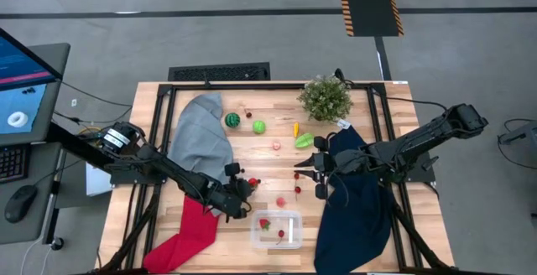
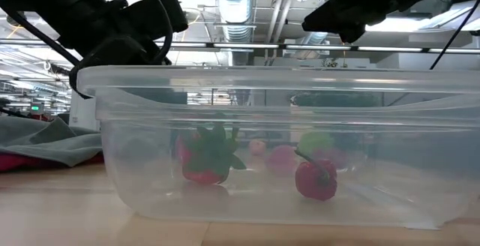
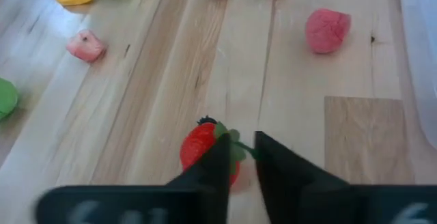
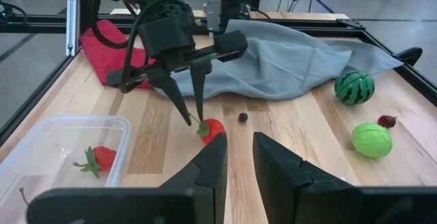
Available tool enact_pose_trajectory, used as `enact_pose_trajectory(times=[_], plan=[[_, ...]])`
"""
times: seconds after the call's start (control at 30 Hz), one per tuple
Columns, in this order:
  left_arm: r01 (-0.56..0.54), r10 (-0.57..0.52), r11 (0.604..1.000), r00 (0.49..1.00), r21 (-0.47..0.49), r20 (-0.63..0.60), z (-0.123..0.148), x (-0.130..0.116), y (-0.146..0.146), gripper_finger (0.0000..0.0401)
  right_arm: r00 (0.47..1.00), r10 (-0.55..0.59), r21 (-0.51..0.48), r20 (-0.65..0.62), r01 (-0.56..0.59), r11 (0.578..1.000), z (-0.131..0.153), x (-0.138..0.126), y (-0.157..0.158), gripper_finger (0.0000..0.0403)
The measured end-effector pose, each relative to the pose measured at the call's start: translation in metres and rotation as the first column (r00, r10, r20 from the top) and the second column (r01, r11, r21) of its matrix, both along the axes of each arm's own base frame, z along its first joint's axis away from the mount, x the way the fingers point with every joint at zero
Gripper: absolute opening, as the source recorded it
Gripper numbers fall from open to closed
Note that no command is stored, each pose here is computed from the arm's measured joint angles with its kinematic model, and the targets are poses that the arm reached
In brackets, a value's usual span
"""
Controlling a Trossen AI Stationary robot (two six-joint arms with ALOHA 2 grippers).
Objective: Pick and placing Produce into tupperware
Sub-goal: Put the strawberry into the transparent bin
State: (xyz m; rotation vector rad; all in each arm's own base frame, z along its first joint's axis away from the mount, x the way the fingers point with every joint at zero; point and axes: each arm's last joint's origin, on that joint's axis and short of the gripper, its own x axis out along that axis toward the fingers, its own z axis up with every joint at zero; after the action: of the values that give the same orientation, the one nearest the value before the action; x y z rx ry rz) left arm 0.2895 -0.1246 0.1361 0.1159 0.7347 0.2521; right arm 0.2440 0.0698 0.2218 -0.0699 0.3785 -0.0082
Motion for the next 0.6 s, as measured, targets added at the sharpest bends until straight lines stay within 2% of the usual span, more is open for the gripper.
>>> enact_pose_trajectory(times=[0.07,0.33,0.6], plan=[[0.008,-0.008,1.0,1.0,0.008,-0.004,0.0,0.0,0.0,0.001,1.0,0.0,0.0,0.0,0.0,1.0,0.0,0.0,0.0,0.0095],[0.014,-0.014,0.999,1.0,0.043,-0.001,0.001,-0.001,-0.004,0.0002,1.0,0.0,0.0,0.0,0.0,1.0,0.0,0.0,0.0,0.0095],[0.102,-0.108,0.99,0.992,0.098,0.065,0.025,0.006,-0.031,0.0,1.0,0.0,0.0,0.0,0.0,1.0,0.0,0.0,0.0,0.0095]])
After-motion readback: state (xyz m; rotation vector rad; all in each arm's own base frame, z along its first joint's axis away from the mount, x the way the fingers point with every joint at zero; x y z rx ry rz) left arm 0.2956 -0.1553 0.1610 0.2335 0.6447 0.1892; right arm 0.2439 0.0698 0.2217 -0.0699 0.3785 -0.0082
